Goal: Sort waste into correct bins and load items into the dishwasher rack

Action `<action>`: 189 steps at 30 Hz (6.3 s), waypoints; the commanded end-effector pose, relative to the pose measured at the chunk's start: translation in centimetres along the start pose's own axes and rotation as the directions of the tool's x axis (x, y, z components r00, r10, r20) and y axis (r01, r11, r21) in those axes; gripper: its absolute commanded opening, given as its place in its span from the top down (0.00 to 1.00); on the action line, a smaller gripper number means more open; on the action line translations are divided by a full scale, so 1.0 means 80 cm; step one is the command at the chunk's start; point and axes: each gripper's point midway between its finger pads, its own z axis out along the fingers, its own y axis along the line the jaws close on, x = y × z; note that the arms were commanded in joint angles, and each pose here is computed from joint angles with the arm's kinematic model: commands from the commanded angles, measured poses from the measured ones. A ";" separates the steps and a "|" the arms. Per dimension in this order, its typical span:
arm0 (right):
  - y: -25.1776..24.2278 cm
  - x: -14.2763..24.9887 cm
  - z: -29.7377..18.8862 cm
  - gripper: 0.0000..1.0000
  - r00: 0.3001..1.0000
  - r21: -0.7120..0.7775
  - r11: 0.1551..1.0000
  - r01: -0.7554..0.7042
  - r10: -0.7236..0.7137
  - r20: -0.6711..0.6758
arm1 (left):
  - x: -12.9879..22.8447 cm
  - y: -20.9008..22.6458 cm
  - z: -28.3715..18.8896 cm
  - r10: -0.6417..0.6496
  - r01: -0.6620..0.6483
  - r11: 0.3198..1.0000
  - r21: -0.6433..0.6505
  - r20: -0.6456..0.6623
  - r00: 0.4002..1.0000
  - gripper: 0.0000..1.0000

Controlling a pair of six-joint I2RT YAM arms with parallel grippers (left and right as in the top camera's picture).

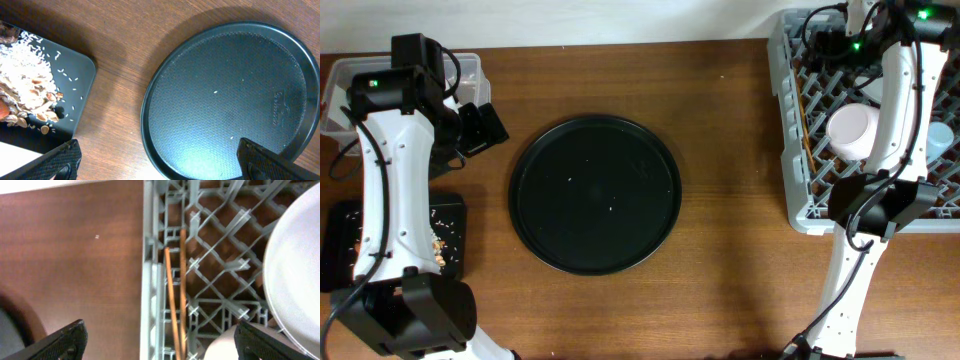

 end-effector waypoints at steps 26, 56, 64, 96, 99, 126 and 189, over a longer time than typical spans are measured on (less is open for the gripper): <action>-0.251 0.056 -0.016 0.18 0.768 0.237 0.731 -0.640 0.619 0.164 | 0.000 0.001 0.000 -0.007 0.007 1.000 -0.010 0.003 1.000 0.01; -0.229 0.056 -0.009 0.90 0.761 0.276 0.712 -0.646 0.630 0.155 | 0.000 0.001 0.000 -0.007 0.007 1.000 -0.010 0.003 1.000 0.01; -0.236 0.007 -0.106 0.96 0.819 0.304 0.766 -0.566 0.480 0.316 | 0.000 0.001 0.000 -0.007 0.007 1.000 -0.010 0.003 1.000 0.01; -0.230 0.067 0.018 0.96 0.836 0.315 0.780 -0.540 0.540 0.095 | 0.000 0.001 0.000 -0.007 0.007 1.000 -0.010 0.003 1.000 0.01; -0.231 0.054 0.001 0.96 0.839 0.315 0.780 -0.540 0.529 0.128 | 0.000 0.001 0.000 -0.007 0.007 1.000 -0.010 0.003 1.000 0.01; -0.198 -0.065 -0.103 0.96 0.970 0.698 0.702 -0.144 -0.039 0.239 | 0.000 0.001 0.000 -0.007 0.007 1.000 -0.010 0.003 1.000 0.01; -0.142 -0.098 -0.040 0.96 0.925 0.756 0.601 0.260 -0.378 -0.018 | 0.000 0.001 0.000 -0.007 0.007 1.000 -0.010 0.003 1.000 0.01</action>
